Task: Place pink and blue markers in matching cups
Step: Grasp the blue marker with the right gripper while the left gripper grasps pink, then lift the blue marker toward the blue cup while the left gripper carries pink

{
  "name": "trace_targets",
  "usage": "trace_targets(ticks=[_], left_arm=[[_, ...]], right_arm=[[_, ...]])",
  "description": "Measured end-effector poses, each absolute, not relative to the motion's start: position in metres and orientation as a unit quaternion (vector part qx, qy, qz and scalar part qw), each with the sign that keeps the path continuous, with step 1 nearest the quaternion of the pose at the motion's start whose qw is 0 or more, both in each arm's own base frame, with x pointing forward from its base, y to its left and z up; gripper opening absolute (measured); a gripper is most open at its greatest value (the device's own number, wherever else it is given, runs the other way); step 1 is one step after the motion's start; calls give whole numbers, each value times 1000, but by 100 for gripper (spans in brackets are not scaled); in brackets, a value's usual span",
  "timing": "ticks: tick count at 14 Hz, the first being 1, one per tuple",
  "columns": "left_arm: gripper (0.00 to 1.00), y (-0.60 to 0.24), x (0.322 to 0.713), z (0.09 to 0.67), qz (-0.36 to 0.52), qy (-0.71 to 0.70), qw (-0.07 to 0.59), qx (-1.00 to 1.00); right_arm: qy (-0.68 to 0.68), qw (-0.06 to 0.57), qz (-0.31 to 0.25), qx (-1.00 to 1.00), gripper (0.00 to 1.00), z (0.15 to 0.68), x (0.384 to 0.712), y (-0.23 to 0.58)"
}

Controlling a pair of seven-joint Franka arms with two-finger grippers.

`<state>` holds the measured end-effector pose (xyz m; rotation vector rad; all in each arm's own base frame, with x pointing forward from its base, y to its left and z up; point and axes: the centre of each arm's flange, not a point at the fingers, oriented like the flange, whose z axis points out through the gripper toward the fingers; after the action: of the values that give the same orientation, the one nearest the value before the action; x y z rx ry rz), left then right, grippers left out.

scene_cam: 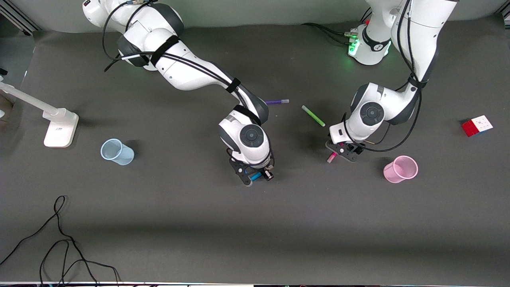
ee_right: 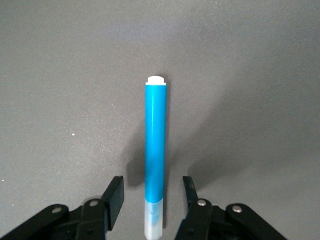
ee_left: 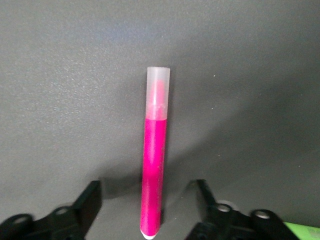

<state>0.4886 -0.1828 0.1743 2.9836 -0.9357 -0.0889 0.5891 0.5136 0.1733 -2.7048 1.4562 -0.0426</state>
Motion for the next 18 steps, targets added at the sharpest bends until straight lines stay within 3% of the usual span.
trace_targets(ticks=[1, 2, 3, 5, 7, 10, 13, 15, 18], left_arm=[[66, -183, 489, 174, -28, -299, 7, 954], [66, -183, 489, 174, -28, -298, 7, 954], [59, -183, 489, 174, -28, -296, 6, 955], [35, -181, 491, 177, -25, -291, 5, 956], [18, -180, 492, 177, -25, -280, 4, 960], [18, -181, 492, 178, -24, -270, 4, 963], [18, -180, 499, 187, -30, -252, 0, 967], [18, -176, 515, 219, -53, -232, -13, 971], [18, -143, 553, 315, -96, -186, -32, 977]], right_arm=[[474, 33, -13, -880, 48, 171, 589, 513], [474, 31, -12, -880, 42, 167, 588, 513], [474, 31, -12, -880, 42, 167, 589, 513], [474, 32, -13, -880, 36, 168, 589, 513], [475, 34, -15, -879, 17, 169, 591, 512], [482, 32, -29, -875, 17, 183, 605, 502], [498, 32, -39, -866, 17, 251, 625, 487], [530, 40, -19, -847, 17, 316, 644, 456], [550, 49, 55, -832, 17, 408, 667, 377]])
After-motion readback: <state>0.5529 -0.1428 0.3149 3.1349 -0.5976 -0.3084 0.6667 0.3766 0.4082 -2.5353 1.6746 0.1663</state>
